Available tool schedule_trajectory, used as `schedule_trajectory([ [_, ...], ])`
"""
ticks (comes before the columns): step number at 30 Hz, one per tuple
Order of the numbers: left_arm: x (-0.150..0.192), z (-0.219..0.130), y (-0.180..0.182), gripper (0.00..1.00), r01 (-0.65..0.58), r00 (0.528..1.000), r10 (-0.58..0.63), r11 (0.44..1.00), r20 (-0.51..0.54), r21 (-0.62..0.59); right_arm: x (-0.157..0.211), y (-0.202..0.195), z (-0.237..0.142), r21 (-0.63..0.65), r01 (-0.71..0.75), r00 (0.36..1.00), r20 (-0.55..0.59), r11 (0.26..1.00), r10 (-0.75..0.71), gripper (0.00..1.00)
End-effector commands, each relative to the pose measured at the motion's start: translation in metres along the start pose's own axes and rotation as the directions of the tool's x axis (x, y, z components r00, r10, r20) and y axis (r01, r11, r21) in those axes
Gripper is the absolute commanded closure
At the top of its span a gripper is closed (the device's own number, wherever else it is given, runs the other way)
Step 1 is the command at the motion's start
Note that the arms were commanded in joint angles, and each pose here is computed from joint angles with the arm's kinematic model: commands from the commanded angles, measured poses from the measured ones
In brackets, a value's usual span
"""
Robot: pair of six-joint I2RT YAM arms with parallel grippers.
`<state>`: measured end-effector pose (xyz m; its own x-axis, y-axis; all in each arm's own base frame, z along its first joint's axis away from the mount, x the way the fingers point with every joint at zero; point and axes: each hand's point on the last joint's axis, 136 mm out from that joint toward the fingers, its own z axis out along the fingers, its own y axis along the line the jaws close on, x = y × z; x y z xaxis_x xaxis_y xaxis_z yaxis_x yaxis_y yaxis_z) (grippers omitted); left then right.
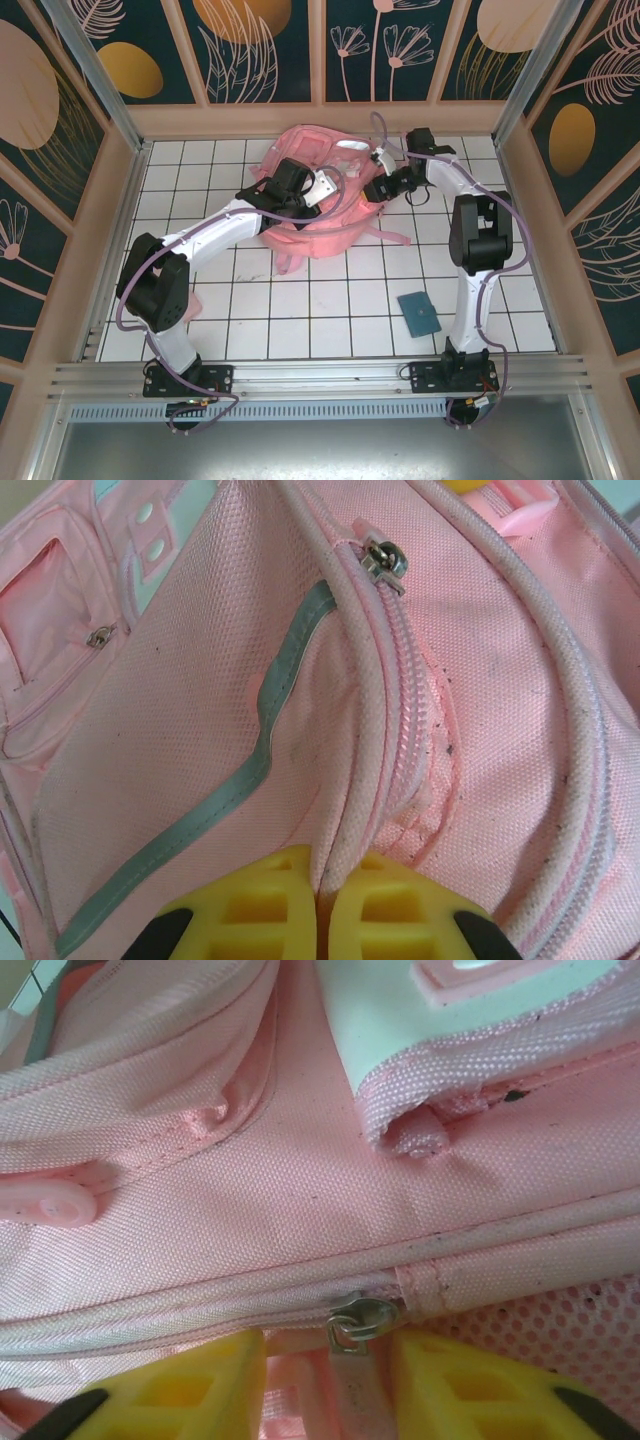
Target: Pack books, pencil case, and school supplies into a backpack
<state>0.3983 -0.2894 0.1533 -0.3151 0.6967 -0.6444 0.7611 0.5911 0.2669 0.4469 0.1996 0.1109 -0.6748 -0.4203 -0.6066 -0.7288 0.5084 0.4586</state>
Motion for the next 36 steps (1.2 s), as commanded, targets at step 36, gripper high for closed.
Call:
schedule_trajectory([
  [36, -0.036, -0.001, 0.026, 1.00, 0.197, 0.971, -0.184, 0.978, 0.156, -0.073, 0.013, 0.169, 0.007, -0.056, 0.107, 0.994, 0.031, 0.993, -0.105, 1.00],
])
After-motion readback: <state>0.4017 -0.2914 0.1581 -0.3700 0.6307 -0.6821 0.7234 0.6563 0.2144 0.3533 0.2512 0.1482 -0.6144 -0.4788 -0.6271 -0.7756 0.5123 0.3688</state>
